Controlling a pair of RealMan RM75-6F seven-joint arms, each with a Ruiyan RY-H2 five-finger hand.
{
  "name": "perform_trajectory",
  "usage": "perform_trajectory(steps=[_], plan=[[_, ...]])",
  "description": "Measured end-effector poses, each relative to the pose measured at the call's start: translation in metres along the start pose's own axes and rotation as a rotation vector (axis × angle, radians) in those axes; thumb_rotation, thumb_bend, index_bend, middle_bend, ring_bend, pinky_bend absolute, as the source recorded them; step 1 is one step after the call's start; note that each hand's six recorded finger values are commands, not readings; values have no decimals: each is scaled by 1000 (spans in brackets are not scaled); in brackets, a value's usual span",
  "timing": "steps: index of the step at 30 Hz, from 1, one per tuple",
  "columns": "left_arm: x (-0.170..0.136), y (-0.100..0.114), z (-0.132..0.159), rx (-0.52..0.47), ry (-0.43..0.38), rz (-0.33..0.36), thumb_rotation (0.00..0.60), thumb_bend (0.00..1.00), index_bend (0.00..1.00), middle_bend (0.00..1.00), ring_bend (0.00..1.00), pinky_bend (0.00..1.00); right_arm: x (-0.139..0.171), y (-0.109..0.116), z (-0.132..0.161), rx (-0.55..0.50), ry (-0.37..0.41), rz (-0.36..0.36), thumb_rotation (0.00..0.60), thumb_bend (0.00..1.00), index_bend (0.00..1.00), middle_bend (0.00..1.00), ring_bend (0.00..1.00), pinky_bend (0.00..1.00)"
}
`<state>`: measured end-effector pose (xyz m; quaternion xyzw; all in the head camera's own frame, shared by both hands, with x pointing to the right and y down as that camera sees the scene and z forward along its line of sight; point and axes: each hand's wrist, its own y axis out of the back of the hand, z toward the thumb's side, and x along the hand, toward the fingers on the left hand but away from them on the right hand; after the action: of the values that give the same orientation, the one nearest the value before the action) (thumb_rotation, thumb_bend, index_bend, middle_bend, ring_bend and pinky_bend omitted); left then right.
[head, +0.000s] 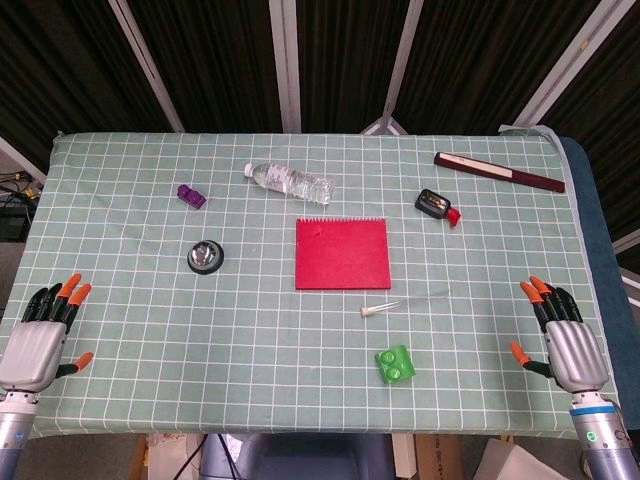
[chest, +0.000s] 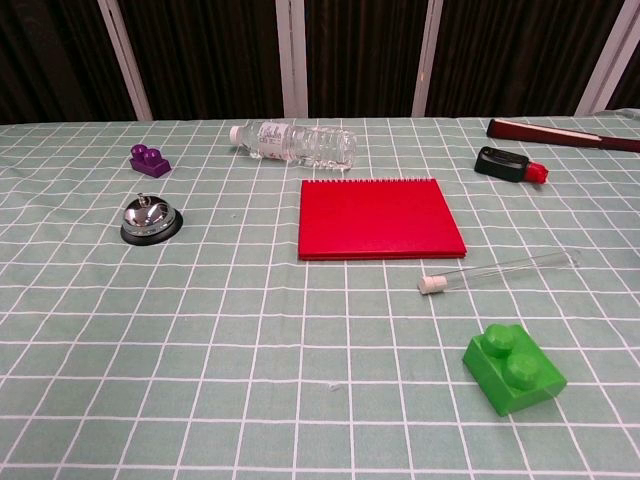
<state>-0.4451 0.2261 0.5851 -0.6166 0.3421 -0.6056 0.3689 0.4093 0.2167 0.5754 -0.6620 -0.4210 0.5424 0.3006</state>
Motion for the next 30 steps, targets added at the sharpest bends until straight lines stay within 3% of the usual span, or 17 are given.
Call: perform_trajectory(steps=[17, 19, 24, 30], plan=[[4, -2, 3, 5, -12, -7, 600, 184, 0, 0, 0, 0, 2, 1, -2, 2, -5, -5, 600, 352, 0, 0, 0, 0], [7, -4, 4, 7, -15, -13, 600, 261, 0, 0, 0, 0, 2, 1, -2, -1, -7, -6, 600, 352, 0, 0, 0, 0], [21, -3, 17, 13, -43, -14, 600, 577, 0, 0, 0, 0, 2, 2, -4, -8, -11, -2, 600, 351, 0, 0, 0, 0], [55, -1, 51, 52, -130, -11, 600, 759, 0, 0, 0, 0, 1, 1, -2, -10, -2, 4, 600, 351, 0, 0, 0, 0]])
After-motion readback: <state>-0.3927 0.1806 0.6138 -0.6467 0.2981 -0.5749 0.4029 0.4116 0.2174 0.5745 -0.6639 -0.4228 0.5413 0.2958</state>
